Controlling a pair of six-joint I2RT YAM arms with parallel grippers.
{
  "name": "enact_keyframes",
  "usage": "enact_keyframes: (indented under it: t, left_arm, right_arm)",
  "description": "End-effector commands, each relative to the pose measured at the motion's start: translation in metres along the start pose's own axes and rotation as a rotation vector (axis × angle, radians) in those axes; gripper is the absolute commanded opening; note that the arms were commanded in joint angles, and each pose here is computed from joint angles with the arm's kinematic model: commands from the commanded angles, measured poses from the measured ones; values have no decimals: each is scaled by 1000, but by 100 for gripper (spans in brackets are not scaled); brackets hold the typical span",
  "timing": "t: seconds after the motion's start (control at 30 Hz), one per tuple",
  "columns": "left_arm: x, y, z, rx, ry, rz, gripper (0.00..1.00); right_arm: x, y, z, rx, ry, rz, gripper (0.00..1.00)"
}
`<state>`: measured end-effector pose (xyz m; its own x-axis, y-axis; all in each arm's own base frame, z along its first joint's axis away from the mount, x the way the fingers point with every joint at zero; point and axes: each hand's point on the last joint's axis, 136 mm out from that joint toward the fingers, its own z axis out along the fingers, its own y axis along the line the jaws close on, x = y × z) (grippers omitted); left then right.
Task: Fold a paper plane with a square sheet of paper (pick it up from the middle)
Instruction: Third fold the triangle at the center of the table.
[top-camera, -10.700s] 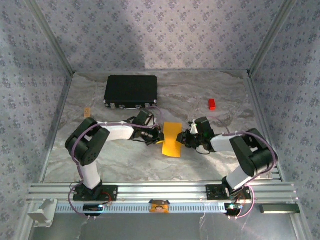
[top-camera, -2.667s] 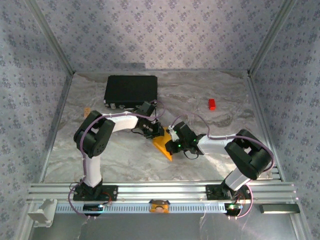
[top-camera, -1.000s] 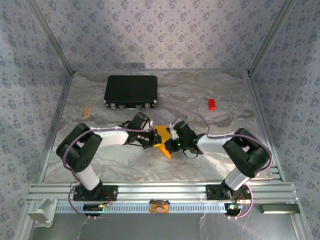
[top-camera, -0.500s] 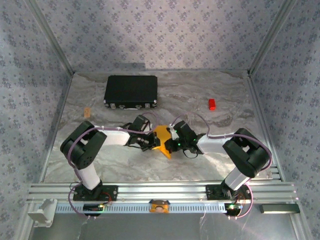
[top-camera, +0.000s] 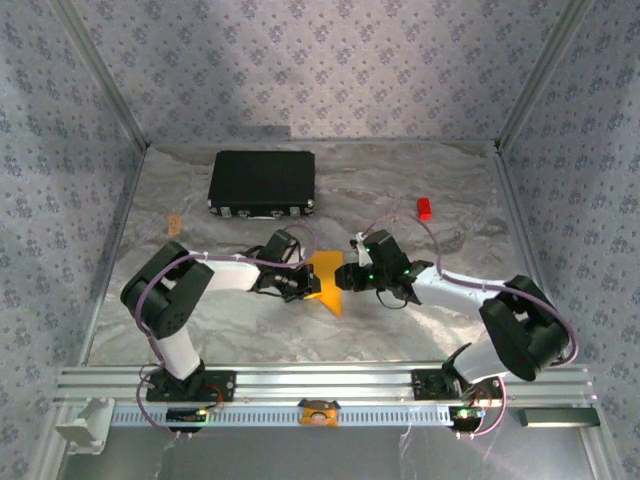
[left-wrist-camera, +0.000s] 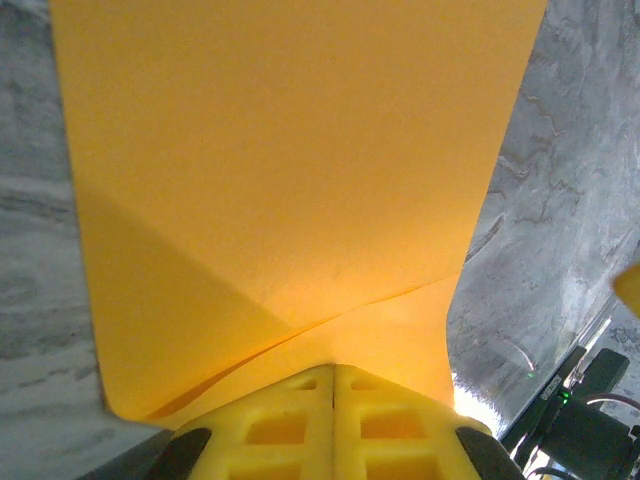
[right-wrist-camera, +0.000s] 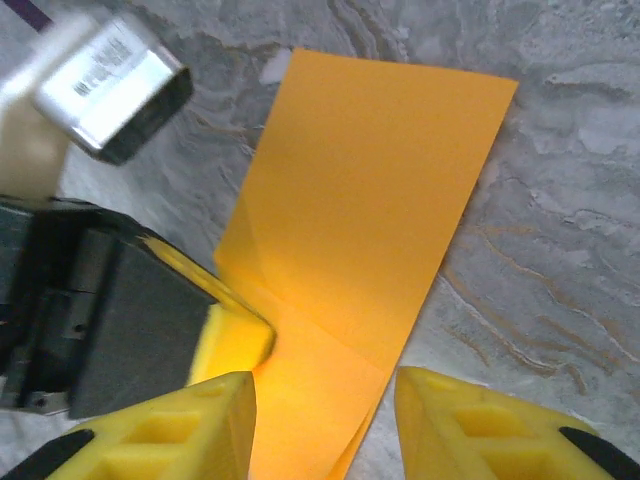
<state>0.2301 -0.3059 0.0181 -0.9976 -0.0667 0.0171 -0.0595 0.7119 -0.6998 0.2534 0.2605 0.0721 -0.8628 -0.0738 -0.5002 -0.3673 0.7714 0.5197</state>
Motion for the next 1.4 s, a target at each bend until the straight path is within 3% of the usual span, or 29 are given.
enact_keyframes:
  t: [0.0, 0.17, 0.3, 0.9, 1.37]
  left_arm:
    - [1, 20, 5, -62, 4, -17, 0]
    - [1, 19, 4, -63, 1, -14, 0]
    - [1, 21, 5, -68, 6, -18, 0]
    - [0, 20, 5, -70, 6, -13, 0]
    - [1, 21, 5, -76, 9, -12, 0]
  right_arm:
    - [20, 18, 0, -92, 99, 55, 35]
    - [42, 39, 17, -145, 198, 52, 8]
    - [51, 45, 29, -123, 241, 32, 0]
    - [74, 39, 45, -33, 352, -7, 0]
    - [78, 22, 39, 5, 332, 17, 0]
